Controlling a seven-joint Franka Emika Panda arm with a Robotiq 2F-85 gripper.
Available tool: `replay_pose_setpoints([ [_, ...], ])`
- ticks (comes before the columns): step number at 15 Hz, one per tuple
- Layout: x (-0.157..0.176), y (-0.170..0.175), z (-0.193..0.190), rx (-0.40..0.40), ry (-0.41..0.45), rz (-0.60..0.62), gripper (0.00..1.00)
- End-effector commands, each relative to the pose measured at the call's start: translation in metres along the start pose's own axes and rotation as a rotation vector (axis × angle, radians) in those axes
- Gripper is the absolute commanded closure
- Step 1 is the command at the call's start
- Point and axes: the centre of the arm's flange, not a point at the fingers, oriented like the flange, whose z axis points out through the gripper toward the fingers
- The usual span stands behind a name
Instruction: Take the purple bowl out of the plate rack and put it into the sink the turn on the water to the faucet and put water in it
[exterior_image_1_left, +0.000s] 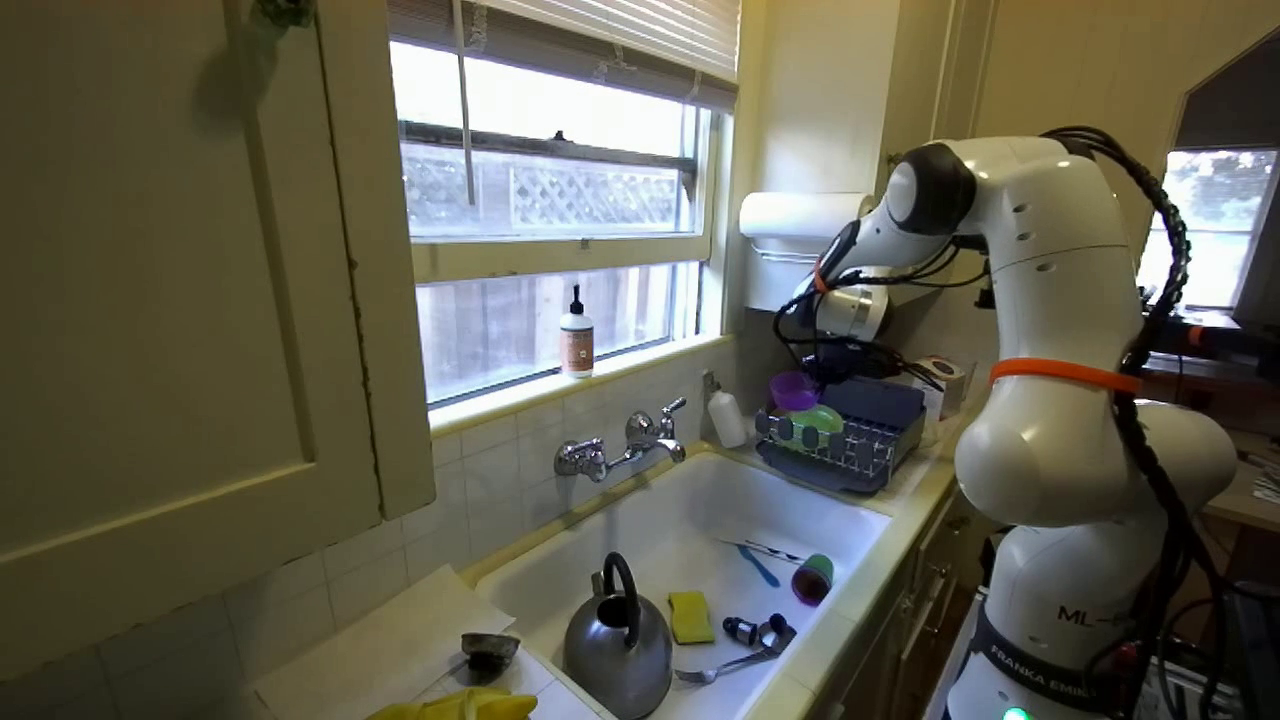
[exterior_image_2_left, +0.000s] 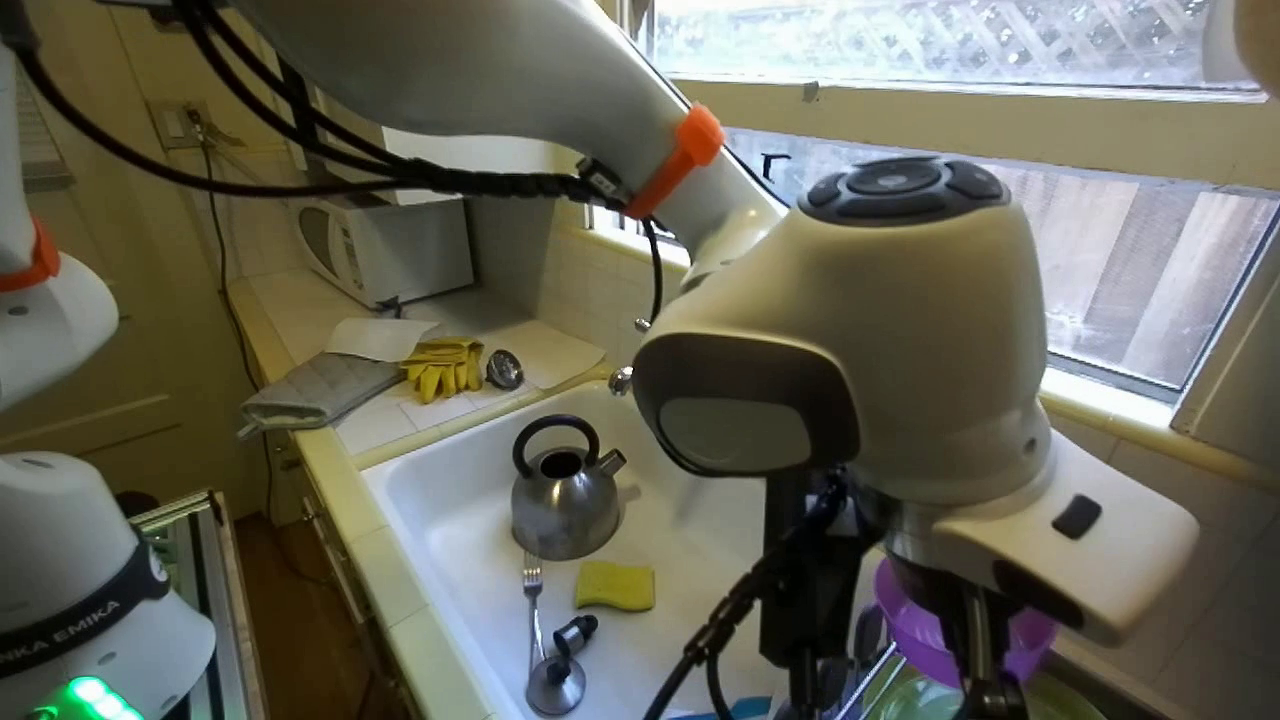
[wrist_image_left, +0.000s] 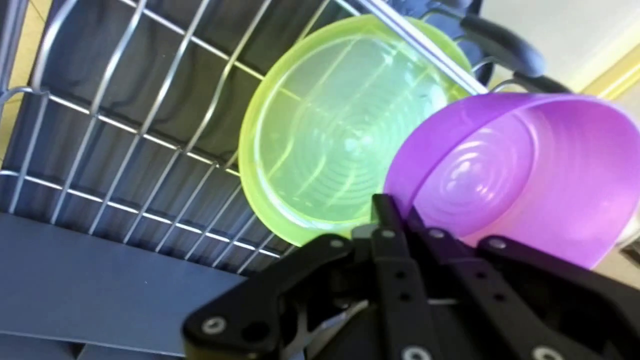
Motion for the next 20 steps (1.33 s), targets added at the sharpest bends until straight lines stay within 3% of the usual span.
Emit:
replay_pose_setpoints([
  [1,-0.036,-0.017,-0.045,0.093,-0.001,-0.075,0.99],
  [6,-0.065,-0.062,-0.055,0.207,-0.050,-0.196,0.99],
  [9,-0.082,-0.086,-0.040,0.260,-0.118,-0.266,0.99],
  [14,-0.109,-0.118,-0.006,0.244,-0.188,-0.363,0.99],
  [15,-0.101,-0.116,-0.020,0.256,-0.174,-0.336,0.96],
  [20,-0.110,-0.120,-0.007,0.248,-0.199,-0.348,0.96],
])
